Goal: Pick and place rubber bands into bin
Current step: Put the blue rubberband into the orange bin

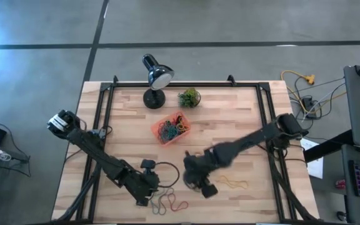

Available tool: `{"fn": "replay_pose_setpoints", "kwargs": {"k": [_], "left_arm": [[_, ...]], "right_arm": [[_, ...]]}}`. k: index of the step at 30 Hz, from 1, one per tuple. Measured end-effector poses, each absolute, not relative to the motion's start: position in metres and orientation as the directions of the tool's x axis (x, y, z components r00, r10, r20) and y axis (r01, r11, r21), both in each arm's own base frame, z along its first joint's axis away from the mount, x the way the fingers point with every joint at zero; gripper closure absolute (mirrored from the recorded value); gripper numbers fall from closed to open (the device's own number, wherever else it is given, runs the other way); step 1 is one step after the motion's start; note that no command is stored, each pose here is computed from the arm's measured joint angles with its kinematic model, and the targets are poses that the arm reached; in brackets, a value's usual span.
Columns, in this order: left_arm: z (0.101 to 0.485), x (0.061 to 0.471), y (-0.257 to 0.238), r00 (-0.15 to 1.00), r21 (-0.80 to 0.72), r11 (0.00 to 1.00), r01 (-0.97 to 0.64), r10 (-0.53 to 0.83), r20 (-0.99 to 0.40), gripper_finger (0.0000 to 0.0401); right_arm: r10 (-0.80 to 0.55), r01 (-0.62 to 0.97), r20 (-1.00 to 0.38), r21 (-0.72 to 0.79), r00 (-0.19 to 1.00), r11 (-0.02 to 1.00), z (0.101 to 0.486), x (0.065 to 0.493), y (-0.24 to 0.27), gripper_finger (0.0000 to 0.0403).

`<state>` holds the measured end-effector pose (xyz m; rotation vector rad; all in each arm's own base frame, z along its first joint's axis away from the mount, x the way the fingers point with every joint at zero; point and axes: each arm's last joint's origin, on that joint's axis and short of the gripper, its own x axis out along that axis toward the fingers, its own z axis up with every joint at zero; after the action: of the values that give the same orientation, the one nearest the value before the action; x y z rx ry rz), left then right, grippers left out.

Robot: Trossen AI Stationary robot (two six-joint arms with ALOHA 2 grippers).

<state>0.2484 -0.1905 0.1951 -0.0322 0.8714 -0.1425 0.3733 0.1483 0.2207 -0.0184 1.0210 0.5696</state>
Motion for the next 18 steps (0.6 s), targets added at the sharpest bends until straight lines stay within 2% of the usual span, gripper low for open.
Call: {"fn": "replay_pose_setpoints", "kwargs": {"k": [8, 18], "left_arm": [[0.173, 0.26, -0.199, 0.591, -0.023, 0.99, 0.137, -0.1, -0.801, 0.0257], [0.156, 0.27, -0.189, 0.551, -0.007, 0.995, 0.096, -0.059, -0.832, 0.0258]], "right_arm": [[0.335, -0.382, -0.862, 0.184, 0.38, 0.906, 0.206, 0.342, 0.198, 0.0309], [0.111, -0.251, -0.886, -0.006, 0.449, 0.968, 0.185, 0.311, 0.224, 0.0331]]}}
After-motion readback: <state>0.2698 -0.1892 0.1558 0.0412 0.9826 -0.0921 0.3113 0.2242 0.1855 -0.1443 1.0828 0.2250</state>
